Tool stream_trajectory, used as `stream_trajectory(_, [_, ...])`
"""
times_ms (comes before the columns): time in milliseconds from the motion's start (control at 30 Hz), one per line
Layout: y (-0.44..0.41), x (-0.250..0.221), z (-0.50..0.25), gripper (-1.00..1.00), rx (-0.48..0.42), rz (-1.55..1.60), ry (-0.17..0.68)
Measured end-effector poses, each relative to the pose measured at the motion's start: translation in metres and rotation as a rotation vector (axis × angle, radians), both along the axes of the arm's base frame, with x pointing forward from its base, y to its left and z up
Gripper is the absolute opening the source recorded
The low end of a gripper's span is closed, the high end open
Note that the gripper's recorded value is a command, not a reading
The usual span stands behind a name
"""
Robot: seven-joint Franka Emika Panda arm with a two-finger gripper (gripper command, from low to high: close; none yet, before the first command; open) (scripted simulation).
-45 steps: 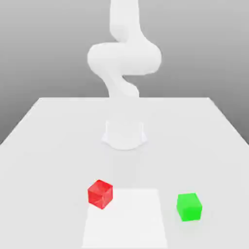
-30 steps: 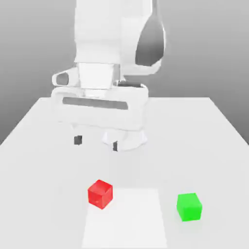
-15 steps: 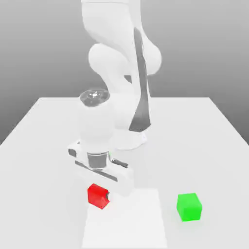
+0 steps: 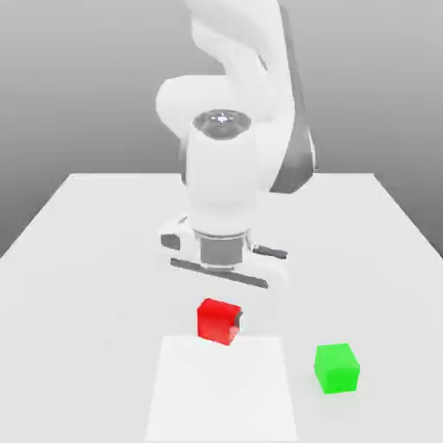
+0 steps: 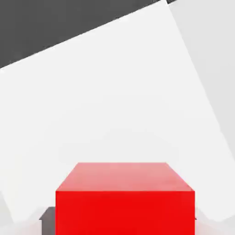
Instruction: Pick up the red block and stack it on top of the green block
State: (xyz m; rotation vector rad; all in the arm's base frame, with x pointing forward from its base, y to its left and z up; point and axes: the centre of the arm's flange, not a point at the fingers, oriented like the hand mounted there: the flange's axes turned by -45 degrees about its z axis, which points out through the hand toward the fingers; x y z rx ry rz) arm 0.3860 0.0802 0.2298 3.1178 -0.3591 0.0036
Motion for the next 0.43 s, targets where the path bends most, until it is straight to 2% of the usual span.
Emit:
stream_trajectory(167, [0.122, -0.017, 0.002, -1.00, 0.000, 0.256, 0.000])
stream_trajectory(300, [0.096, -0.002, -0.039, -1.00, 0.001, 0.183, 0.000])
stream_trajectory(333, [0.096, -0.002, -0.046, 1.00, 0.002, 0.182, 0.001])
stream_trajectory(433, [0.096, -0.002, -0.046, 1.00, 0.002, 0.182, 0.000])
